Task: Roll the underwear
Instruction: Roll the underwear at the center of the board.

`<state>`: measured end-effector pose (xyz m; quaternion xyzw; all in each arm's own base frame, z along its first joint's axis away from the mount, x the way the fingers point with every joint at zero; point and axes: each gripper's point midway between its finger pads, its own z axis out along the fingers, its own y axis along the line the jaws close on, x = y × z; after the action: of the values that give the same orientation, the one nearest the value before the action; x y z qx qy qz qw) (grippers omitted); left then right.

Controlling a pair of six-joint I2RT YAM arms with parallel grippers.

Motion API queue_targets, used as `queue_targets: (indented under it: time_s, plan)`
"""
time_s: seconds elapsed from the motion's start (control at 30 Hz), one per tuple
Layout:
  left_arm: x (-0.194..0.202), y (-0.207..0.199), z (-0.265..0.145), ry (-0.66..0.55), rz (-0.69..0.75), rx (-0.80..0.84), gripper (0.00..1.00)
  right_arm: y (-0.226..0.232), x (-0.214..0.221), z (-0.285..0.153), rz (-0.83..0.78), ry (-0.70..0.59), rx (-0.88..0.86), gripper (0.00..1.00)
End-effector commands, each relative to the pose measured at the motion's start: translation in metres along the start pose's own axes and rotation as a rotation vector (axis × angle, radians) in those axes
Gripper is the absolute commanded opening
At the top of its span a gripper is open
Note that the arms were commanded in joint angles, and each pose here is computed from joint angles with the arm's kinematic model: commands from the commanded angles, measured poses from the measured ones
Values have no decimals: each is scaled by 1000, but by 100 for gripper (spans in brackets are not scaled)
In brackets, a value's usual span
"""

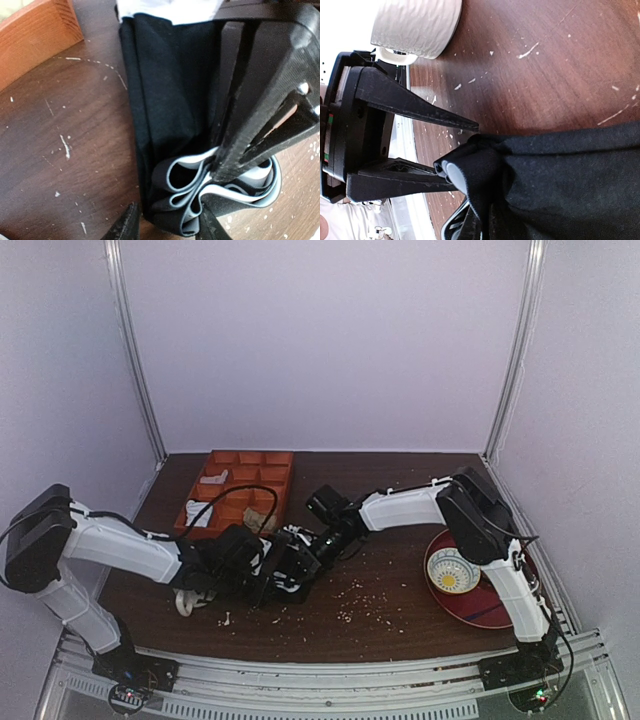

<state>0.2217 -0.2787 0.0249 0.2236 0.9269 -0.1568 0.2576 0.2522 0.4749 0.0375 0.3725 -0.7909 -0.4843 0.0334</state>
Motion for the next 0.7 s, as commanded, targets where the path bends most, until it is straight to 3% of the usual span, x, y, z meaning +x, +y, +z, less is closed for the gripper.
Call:
queue_targets:
  time_s: [0.0,0.13,0.2,0.3,0.67]
  plan:
    - [-15,10,-4,-69,-46,-5,49,-12,11,6,45,37,4,0]
    - [-17,9,-3,-72,-51,15,43,-13,11,7,45,38,3,0]
    - [-17,8,-1,-70,-54,28,34,-13,12,7,46,39,4,0]
    - [-19,4,-1,-73,-55,46,33,-14,12,8,49,42,3,0]
    - [-23,3,1,-62,-62,74,0,-14,12,7,48,42,0,0]
